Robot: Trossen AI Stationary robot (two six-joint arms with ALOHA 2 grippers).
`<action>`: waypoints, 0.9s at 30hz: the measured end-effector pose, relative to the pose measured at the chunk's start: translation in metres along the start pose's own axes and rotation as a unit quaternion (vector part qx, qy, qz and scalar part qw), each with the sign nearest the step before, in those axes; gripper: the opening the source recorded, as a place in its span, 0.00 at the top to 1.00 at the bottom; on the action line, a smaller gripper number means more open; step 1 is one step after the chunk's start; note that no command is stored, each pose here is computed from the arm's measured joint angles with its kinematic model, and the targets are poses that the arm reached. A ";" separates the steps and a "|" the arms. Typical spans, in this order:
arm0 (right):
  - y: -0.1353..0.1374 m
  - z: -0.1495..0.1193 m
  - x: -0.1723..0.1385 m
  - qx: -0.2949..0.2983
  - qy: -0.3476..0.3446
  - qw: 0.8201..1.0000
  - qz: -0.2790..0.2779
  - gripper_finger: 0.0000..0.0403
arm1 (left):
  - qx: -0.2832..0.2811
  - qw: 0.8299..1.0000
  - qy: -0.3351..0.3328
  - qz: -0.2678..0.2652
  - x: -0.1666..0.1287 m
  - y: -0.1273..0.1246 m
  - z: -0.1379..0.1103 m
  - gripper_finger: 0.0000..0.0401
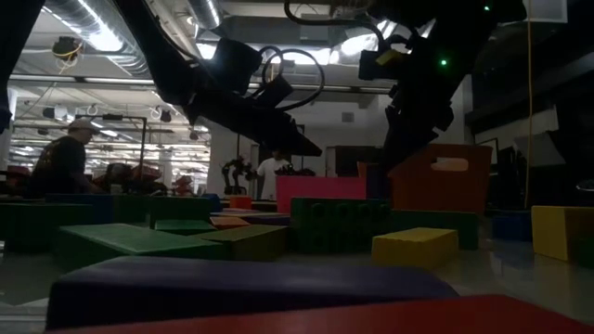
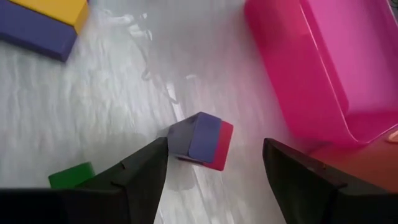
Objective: Sort blocks by size
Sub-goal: Put the large purple block into the pink bin
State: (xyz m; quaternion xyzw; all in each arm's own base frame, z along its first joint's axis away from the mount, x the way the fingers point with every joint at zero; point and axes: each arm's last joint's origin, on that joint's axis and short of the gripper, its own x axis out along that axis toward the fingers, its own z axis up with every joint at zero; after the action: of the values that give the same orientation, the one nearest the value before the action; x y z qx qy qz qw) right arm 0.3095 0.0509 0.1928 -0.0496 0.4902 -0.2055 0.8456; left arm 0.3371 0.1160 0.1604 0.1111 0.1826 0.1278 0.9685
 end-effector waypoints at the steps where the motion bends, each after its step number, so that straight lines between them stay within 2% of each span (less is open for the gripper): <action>1: 0.000 0.000 0.001 0.000 0.000 1.000 -0.002 0.35 | 0.000 1.000 0.000 0.000 0.000 0.000 0.000 0.48; 14: 0.006 -0.003 0.014 -0.009 0.009 1.000 -0.017 0.37 | 0.000 1.000 0.003 -0.001 0.000 0.000 -0.001 0.48; 27: 0.006 -0.002 0.014 -0.009 0.007 1.000 -0.017 0.69 | 0.000 1.000 0.003 -0.001 0.000 0.000 -0.001 0.48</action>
State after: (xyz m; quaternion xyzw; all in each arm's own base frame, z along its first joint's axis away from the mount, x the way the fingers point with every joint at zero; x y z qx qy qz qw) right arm 0.3155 0.0514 0.1788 -0.0635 0.4973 -0.2157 0.8379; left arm 0.3370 0.1159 0.1599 0.1102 0.1851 0.1274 0.9682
